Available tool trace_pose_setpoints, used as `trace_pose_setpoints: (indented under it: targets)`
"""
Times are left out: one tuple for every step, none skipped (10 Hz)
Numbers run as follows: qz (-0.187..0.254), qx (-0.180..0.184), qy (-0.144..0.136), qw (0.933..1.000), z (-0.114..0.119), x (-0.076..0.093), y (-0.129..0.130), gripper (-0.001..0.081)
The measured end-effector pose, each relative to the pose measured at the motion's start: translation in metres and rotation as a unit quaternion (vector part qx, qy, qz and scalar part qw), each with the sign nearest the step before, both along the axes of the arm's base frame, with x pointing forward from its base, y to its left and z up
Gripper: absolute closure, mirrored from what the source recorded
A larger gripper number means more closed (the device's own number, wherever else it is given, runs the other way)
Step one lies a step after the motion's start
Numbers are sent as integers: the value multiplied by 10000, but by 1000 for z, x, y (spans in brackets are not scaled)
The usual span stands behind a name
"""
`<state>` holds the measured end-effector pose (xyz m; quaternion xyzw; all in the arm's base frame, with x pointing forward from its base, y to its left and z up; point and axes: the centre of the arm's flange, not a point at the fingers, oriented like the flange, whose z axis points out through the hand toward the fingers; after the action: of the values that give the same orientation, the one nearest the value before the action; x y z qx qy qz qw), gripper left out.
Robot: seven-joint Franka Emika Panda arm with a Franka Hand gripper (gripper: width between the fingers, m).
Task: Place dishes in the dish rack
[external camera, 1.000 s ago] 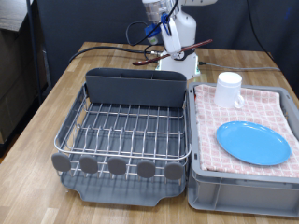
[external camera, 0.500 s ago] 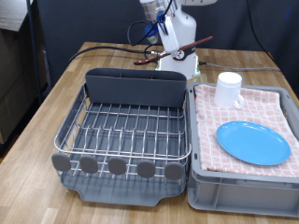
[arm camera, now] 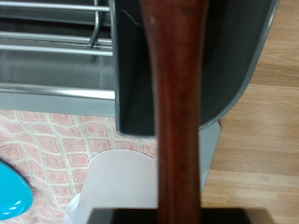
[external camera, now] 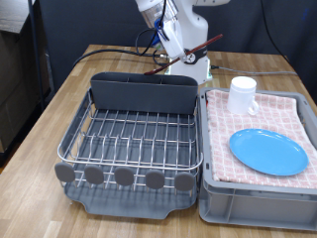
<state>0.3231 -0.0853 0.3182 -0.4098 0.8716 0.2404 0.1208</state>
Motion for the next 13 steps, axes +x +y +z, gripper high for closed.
trace_pose_setpoints:
  targets:
    - [-37,117,-7,9999,-5,-1,-5,729]
    - [-84,220,-10,9997,-10,-2,-9,729]
    - [-128,295,-8,9995,-15,-3,-14,729]
    - [-160,348,-6,9993,-20,-4,-19,729]
    - [-193,399,-1,9990,-24,-5,-24,729]
    - [-213,432,11,9988,-29,-6,-28,729]
    - [-234,449,21,9987,-33,-8,-32,729]
    - [-242,444,13,9987,-37,-8,-36,729]
    - [-257,425,2,9988,-39,-8,-41,729]
    - [-296,381,-15,9988,-42,-8,-45,729]
    - [-321,344,-29,9989,-45,-9,-48,729]
    - [-361,308,-47,9989,-46,-9,-50,729]
    - [-389,267,-57,9989,-47,-8,-52,728]
